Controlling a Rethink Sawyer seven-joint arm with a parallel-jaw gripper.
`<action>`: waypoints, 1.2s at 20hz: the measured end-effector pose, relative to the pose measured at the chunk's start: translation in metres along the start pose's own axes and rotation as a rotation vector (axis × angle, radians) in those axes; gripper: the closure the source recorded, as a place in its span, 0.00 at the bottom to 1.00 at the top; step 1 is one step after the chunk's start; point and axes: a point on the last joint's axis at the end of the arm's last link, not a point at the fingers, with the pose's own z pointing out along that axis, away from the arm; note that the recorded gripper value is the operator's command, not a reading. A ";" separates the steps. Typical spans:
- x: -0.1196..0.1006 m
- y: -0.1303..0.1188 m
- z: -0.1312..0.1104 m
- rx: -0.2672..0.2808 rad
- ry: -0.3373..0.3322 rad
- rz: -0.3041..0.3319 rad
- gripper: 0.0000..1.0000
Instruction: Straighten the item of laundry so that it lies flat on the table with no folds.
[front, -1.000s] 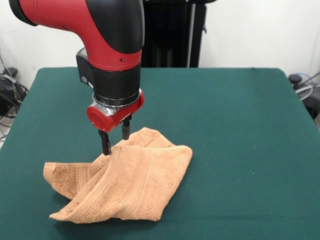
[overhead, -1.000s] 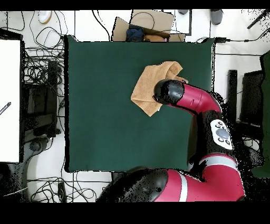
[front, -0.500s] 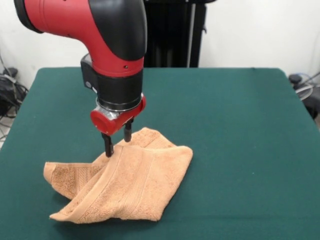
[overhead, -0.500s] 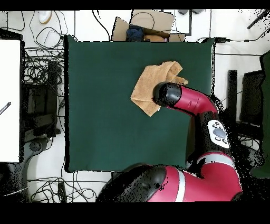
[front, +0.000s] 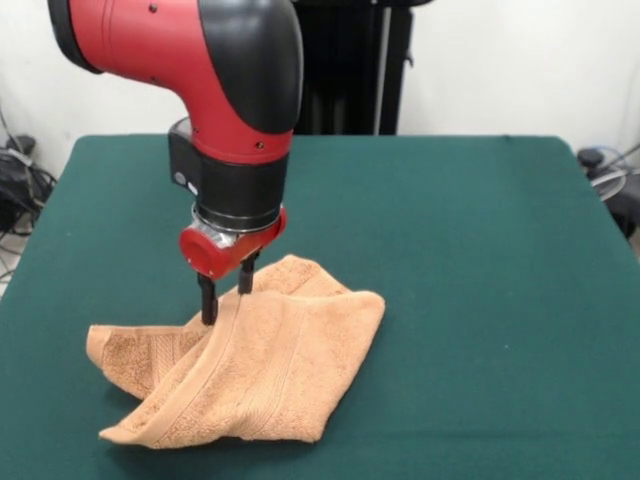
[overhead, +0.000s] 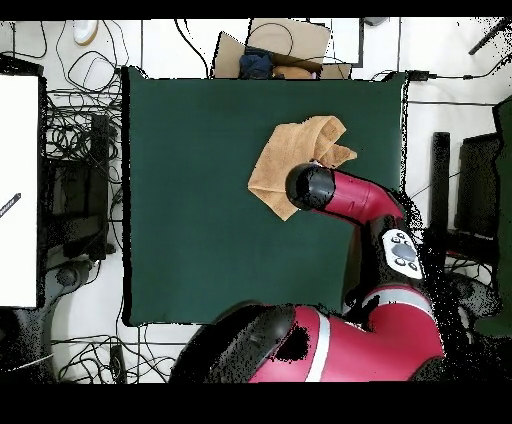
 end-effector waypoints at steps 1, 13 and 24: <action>-0.001 0.001 0.000 0.002 -0.002 0.001 0.00; -0.003 -0.003 -0.010 -0.073 -0.047 0.142 0.00; -0.015 -0.018 -0.029 -0.153 -0.148 0.290 0.00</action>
